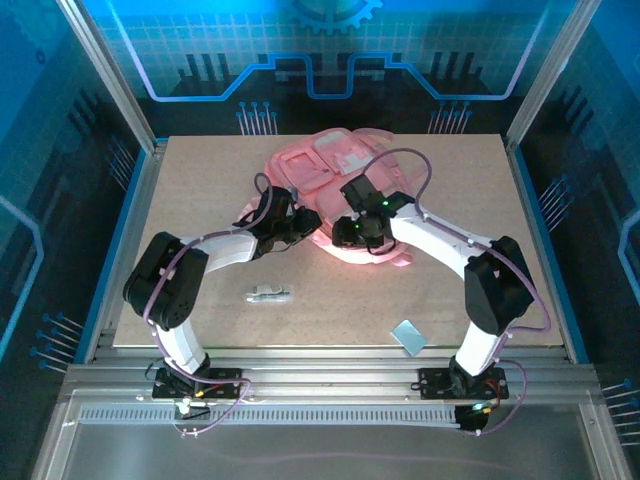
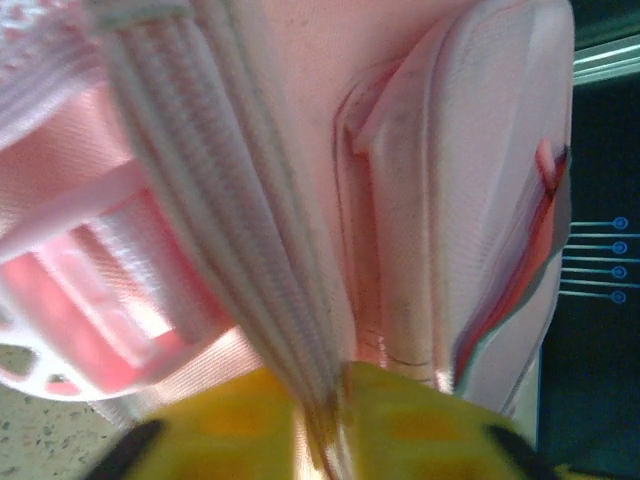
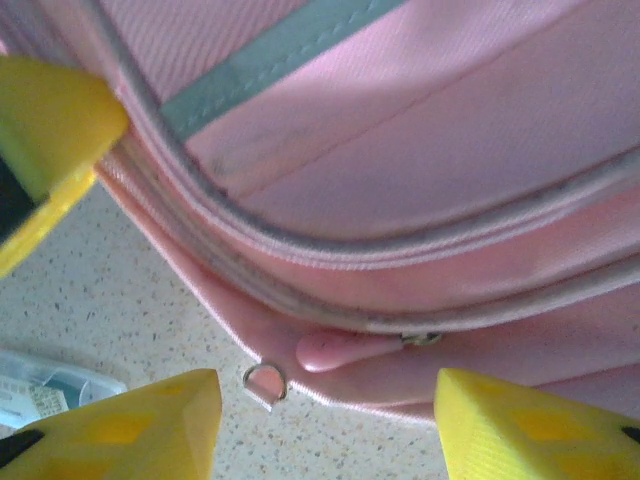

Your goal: Pack books, pencil case, and school supplies into a backpack

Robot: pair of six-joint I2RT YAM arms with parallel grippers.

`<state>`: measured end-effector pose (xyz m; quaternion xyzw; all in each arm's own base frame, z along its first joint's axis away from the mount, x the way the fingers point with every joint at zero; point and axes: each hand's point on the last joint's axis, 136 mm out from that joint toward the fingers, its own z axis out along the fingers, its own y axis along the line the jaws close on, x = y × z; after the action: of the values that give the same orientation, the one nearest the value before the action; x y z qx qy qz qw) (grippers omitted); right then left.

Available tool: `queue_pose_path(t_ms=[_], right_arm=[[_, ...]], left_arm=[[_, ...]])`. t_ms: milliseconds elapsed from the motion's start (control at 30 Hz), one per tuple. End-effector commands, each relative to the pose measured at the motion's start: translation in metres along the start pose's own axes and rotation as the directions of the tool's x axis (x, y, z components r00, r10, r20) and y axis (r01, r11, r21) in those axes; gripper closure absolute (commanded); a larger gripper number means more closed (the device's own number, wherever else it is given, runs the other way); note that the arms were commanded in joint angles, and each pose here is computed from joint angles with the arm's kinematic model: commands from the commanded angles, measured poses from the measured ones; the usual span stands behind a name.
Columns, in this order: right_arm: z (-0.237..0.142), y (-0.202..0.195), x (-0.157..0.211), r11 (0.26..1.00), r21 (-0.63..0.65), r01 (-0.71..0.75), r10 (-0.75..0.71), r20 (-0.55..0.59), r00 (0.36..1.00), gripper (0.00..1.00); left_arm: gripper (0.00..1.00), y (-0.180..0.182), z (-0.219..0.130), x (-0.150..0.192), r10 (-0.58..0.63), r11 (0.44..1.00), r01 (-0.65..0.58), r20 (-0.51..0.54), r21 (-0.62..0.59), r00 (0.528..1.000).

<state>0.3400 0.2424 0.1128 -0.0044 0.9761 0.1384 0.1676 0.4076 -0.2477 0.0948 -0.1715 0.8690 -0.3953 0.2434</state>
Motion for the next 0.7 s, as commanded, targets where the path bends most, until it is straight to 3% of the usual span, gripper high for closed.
queue_pose_path(t_ms=[0,67,133,300,433,667], right_arm=[[0.004,-0.016,-0.014,0.999,0.018,-0.049,0.048,0.034,0.998,0.41],[0.01,-0.024,-0.015,0.998,0.031,-0.059,0.059,0.028,0.998,0.41],[0.016,-0.031,-0.015,0.996,0.045,-0.071,0.069,0.027,0.997,0.41],[0.023,-0.029,-0.008,0.997,0.015,-0.073,0.073,0.015,0.997,0.4],[0.026,-0.05,-0.001,0.984,0.133,-0.119,0.115,0.033,0.993,0.31],[0.045,-0.052,-0.027,0.947,-0.161,-0.278,0.298,0.119,0.947,0.27]], left_arm=[[0.52,0.006,0.006,0.025,0.002,1.0,0.0,-0.091,0.029,0.996],[0.43,0.011,0.001,0.032,-0.009,1.0,0.011,-0.105,0.018,0.994],[0.42,0.01,-0.007,0.035,-0.004,1.0,0.006,-0.11,0.013,0.994],[0.42,-0.009,-0.024,0.028,0.025,0.999,-0.022,-0.088,0.034,0.996],[0.48,-0.016,-0.022,0.023,0.059,0.998,-0.057,-0.079,0.031,0.995],[0.55,-0.006,0.003,0.035,0.049,0.998,-0.045,-0.124,0.033,0.991]])
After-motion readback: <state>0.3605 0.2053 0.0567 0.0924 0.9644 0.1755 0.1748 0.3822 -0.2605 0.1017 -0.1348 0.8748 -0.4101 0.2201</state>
